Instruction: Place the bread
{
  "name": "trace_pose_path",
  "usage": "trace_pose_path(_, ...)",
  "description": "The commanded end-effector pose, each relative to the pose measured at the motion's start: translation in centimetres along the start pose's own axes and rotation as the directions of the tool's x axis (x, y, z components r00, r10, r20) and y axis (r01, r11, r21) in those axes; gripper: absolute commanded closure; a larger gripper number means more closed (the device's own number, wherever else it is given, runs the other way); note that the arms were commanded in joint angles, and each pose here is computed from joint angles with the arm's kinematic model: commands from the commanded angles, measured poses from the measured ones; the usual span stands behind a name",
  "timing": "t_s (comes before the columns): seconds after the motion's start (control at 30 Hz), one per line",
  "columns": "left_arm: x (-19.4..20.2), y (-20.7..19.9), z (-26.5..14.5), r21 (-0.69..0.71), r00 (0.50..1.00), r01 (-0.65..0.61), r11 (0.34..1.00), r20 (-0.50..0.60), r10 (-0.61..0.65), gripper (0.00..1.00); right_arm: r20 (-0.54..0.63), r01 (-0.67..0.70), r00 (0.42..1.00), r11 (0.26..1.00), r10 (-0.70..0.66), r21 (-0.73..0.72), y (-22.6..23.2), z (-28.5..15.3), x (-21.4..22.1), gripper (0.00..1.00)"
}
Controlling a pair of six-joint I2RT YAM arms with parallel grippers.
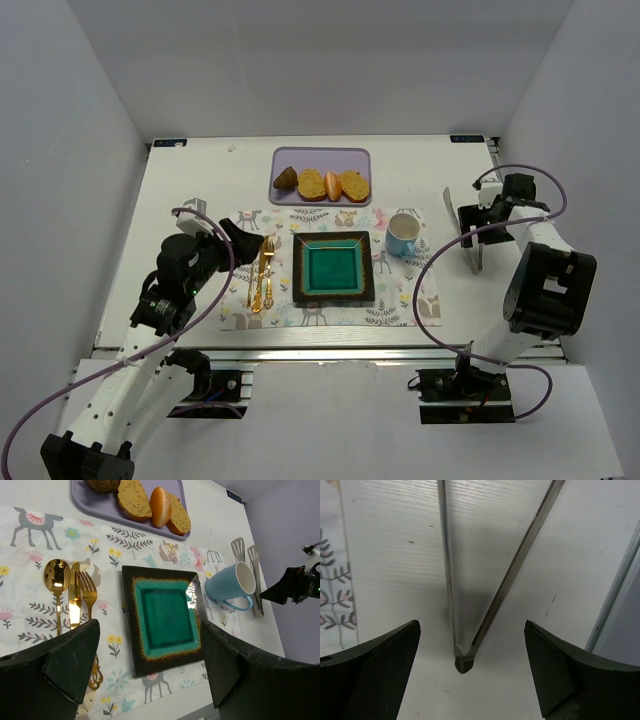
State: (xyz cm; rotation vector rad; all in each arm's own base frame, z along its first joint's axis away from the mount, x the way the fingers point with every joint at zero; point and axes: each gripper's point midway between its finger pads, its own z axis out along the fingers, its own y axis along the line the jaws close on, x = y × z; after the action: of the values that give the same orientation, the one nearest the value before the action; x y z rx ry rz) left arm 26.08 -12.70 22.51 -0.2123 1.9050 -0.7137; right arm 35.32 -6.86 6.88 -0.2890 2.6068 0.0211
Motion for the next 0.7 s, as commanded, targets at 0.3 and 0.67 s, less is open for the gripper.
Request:
trace_pose_path(0.3,0.0,0.3,0.4,-0.026,1.000,-0.006,1.000,-0.020,0.006,0.09,0.006,0.014,1.000,0.999,-0.014,0.034,-1.0,5.2,-0.6,0.12)
trace_pose_path(0.67,-0.2,0.4,0.3,-0.039,1.000,0.007,0.999,-0.014,-0.008,0.09,0.007,-0.026,1.000,1.000,0.026,0.015,-1.0,7.7,-1.3,0.27)
